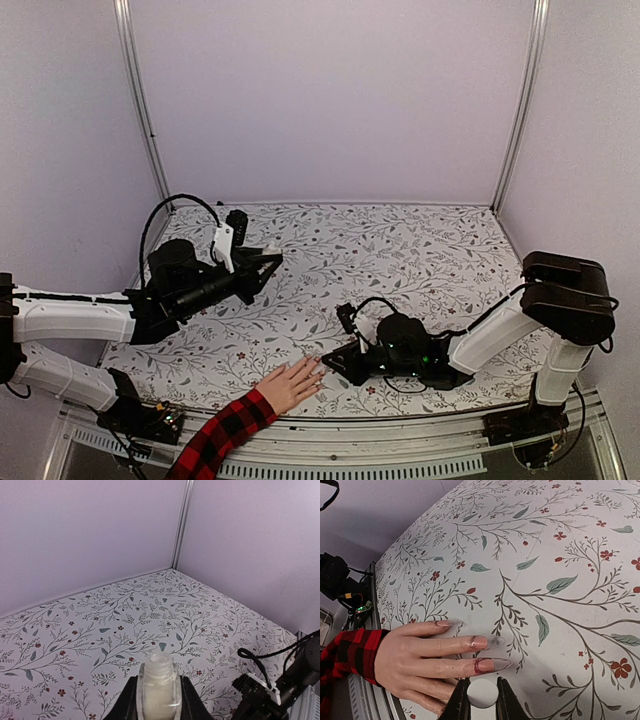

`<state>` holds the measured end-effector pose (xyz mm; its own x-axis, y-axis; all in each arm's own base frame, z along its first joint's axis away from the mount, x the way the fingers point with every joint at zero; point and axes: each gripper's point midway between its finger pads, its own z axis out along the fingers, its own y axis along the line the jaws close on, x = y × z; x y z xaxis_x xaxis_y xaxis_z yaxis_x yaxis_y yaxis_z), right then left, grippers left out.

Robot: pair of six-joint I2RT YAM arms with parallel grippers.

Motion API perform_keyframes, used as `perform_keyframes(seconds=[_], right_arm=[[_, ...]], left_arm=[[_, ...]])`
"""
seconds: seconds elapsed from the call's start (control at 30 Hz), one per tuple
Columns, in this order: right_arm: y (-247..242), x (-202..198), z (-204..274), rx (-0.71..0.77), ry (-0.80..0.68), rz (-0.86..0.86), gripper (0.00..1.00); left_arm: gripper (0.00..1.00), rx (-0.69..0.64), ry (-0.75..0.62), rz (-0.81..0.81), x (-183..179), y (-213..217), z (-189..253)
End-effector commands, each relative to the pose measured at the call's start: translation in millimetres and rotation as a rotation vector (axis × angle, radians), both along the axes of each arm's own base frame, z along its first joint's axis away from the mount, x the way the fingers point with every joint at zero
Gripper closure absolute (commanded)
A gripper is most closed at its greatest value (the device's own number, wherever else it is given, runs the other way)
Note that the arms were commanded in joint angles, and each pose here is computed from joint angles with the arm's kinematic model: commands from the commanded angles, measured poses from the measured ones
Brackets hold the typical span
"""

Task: Paint the nails
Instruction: Paint the nail polish on the nail.

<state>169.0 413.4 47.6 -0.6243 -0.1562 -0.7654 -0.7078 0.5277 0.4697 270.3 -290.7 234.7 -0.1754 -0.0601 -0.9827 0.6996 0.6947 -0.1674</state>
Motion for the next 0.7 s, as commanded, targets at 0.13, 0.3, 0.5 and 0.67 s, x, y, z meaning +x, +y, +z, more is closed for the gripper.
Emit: perform_keyframes(seconds=[0.13, 0.3, 0.5, 0.67], right_arm=[[2, -1, -4, -0.007, 0.003, 0.000, 1.00], [-3, 6, -4, -0.021, -0.005, -0.045, 1.00], [-6, 8, -3, -0.028, -0.010, -0.067, 1.00], [-7, 9, -4, -0.033, -0.011, -0.074, 1.00]], left_arm=[[1.00, -0.038, -0.041, 0.001, 2, 1, 17], [1.00, -0.038, -0.042, 0.001, 1, 1, 17], [1.00, -0.039, -0.043, -0.001, 2, 0, 18], [1.00, -0.036, -0.043, -0.001, 2, 0, 18]])
